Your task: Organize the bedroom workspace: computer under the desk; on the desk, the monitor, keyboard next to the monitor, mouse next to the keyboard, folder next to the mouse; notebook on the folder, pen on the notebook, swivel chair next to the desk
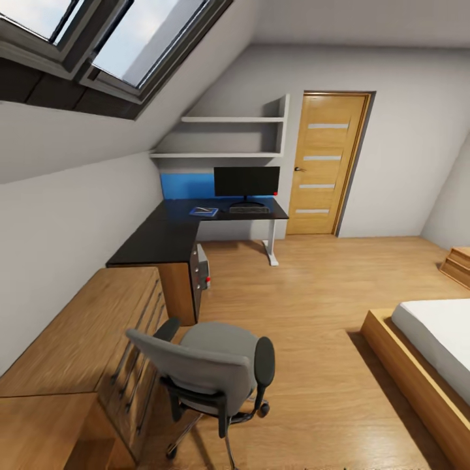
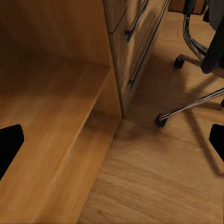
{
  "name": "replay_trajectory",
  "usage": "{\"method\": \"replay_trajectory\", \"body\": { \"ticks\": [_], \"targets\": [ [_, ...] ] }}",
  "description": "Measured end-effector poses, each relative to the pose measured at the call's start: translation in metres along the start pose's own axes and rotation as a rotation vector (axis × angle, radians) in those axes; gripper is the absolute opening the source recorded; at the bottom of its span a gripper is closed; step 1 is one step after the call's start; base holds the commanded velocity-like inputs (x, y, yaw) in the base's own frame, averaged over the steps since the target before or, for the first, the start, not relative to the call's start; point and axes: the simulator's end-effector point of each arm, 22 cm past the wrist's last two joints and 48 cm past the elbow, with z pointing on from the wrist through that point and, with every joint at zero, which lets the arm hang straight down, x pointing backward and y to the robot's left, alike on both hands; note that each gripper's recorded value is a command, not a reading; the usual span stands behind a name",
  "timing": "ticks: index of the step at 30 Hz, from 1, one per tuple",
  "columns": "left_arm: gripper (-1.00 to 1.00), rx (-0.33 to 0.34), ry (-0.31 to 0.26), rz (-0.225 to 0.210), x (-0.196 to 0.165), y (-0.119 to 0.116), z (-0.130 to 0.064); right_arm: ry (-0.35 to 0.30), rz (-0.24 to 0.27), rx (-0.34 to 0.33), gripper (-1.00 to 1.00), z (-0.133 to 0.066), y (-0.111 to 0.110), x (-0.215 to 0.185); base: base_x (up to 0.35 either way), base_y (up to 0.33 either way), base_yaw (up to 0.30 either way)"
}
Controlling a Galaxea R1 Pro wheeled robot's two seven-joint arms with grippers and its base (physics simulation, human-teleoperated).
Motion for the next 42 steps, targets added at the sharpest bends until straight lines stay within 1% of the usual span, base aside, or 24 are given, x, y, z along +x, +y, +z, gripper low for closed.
{"method": "replay_trajectory", "body": {
  "ticks": [10, 16, 21, 29, 42],
  "targets": [
    [1.00, 0.000, 0.000, 0.000, 0.0002, 0.0001, 0.0000, 0.000, 0.001, -0.001, 1.00, 0.0000, 0.0007, -0.0001, -0.124, 0.113, 0.000],
    [1.00, 0.000, 0.000, 0.000, 0.0000, 0.0000, 0.0000, 0.000, 0.001, -0.001, 1.00, -0.0001, 0.0007, -0.0001, -0.042, 0.046, 0.000],
    [1.00, 0.000, 0.000, 0.000, 0.0000, 0.0000, 0.0000, 0.000, 0.000, -0.003, 1.00, 0.0000, 0.0006, 0.0001, -0.070, 0.164, -0.047],
    [1.00, 0.000, 0.000, 0.000, 0.0000, 0.0000, 0.0000, 0.000, -0.002, -0.031, 1.00, -0.0001, 0.0058, 0.0002, -0.011, 0.023, -0.155],
    [1.00, -0.001, 0.000, 0.000, 0.0000, 0.0002, 0.0000, 0.000, 0.000, -0.035, 1.00, -0.0001, 0.0075, 0.0000, -0.040, 0.027, -0.018]
  ]
}}
